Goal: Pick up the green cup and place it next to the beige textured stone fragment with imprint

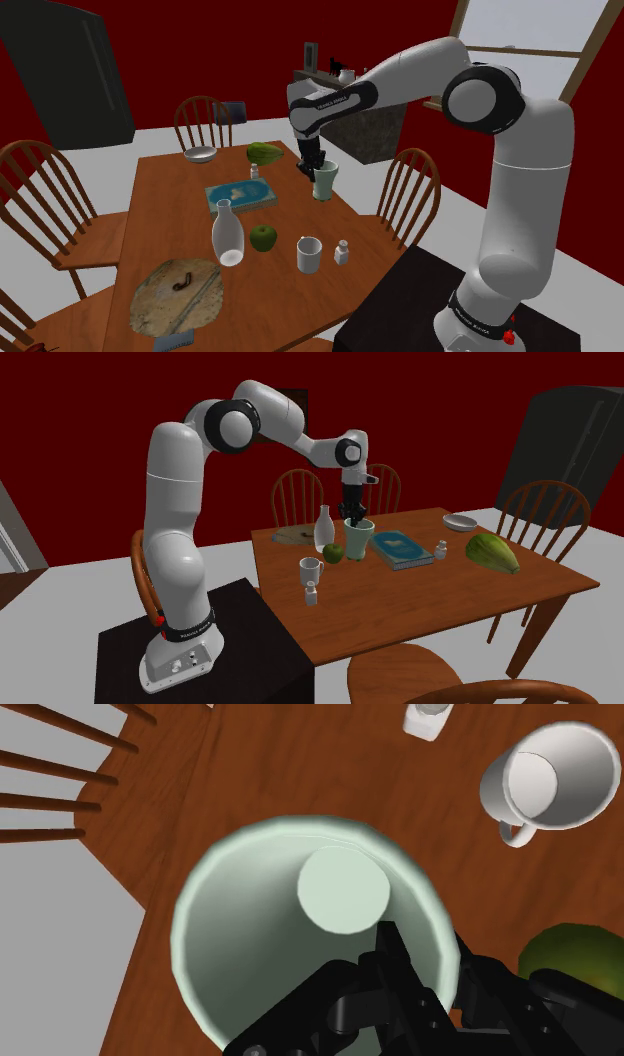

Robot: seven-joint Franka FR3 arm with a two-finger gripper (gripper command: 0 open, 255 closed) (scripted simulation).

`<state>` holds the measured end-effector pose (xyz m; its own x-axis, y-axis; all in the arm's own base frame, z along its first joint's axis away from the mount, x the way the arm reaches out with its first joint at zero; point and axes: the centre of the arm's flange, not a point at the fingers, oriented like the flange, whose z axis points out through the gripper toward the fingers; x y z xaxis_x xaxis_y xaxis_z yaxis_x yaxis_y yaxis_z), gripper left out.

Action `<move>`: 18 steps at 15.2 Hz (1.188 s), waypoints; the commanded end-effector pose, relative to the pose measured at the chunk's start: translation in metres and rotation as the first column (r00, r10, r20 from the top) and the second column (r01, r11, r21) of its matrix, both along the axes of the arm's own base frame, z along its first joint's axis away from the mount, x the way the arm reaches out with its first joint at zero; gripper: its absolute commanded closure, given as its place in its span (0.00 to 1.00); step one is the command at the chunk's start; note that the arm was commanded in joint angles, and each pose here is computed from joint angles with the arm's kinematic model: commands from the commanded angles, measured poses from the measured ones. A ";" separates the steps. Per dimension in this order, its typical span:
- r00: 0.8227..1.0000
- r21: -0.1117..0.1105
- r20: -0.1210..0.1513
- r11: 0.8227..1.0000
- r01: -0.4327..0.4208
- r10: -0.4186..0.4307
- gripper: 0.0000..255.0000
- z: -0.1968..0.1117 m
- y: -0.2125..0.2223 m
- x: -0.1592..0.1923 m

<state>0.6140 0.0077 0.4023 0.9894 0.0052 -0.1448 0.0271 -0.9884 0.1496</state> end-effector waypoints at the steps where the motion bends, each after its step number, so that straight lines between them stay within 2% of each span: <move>1: 1.000 0.000 0.000 1.000 0.000 0.000 1.00 0.011 0.000 0.000; 5: 1.000 0.000 0.000 1.000 0.000 0.000 1.00 0.027 0.000 0.000; 18: 1.000 0.000 0.000 1.000 0.000 0.000 1.00 0.028 0.164 -0.052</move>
<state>0.5642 0.1577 0.4290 0.9894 0.0062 -0.1453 0.0281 -0.9884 0.1490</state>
